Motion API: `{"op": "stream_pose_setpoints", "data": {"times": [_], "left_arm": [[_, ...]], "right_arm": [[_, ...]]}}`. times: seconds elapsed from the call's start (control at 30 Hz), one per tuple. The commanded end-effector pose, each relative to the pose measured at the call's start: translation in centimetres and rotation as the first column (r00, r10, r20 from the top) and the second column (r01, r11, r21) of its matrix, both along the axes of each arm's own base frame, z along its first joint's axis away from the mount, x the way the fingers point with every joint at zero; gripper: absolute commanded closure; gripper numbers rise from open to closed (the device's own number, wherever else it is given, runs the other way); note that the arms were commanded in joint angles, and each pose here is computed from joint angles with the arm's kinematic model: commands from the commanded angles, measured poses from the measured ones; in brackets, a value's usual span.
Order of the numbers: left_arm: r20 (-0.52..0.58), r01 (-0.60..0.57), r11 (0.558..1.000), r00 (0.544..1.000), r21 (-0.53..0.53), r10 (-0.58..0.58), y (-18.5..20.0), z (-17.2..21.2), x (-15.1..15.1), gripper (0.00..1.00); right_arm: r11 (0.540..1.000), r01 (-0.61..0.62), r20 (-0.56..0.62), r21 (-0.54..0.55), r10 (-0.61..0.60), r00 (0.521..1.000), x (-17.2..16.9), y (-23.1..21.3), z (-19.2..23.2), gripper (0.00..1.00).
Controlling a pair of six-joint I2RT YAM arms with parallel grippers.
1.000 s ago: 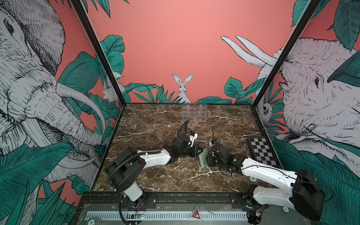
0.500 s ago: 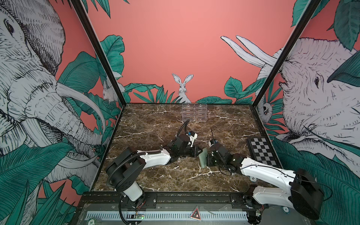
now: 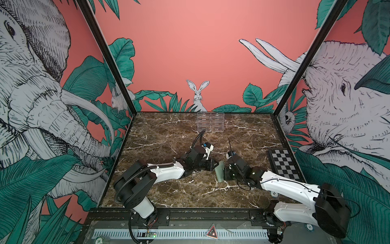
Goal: Take the credit cards out of the card holder
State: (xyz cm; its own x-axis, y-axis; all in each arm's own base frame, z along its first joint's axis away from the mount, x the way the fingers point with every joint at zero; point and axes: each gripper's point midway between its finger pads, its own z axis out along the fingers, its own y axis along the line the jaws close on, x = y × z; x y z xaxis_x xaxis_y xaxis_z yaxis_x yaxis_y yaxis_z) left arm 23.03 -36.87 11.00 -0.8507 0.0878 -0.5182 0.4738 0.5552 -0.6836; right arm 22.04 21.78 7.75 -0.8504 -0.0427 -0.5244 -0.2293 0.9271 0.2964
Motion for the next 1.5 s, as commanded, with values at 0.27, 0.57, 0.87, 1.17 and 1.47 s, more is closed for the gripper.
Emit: {"op": "stream_pose_setpoints", "data": {"times": [0.27, 0.57, 0.87, 1.17, 1.47], "left_arm": [[-0.001, 0.044, 0.999, 0.999, 0.012, -0.044, 0.1, 0.3, -1.2, 1.00], [-0.001, 0.047, 0.999, 0.999, 0.021, -0.047, 0.2, 0.1, -1.3, 1.00], [-0.009, 0.050, 0.998, 0.999, 0.044, -0.049, 0.2, -0.5, -1.2, 1.00], [-0.003, 0.035, 0.997, 0.999, 0.067, -0.035, 0.4, -0.9, -0.9, 0.66], [0.025, -0.032, 0.996, 0.999, 0.079, 0.030, 1.5, -0.5, 0.0, 0.37]], "right_arm": [[0.990, 0.093, 0.008, -0.106, -0.092, 0.996, 0.7, -3.0, -1.5, 1.00], [0.990, 0.101, 0.007, -0.100, -0.101, 0.995, 0.5, -3.3, -1.7, 1.00], [0.991, 0.104, 0.007, -0.088, -0.104, 0.995, 0.5, -3.3, -1.7, 1.00], [0.993, 0.099, 0.004, -0.068, -0.099, 0.995, 0.4, -3.0, -1.8, 1.00], [0.995, 0.091, 0.019, -0.045, -0.090, 0.996, 0.4, -2.8, -0.9, 1.00]]}}
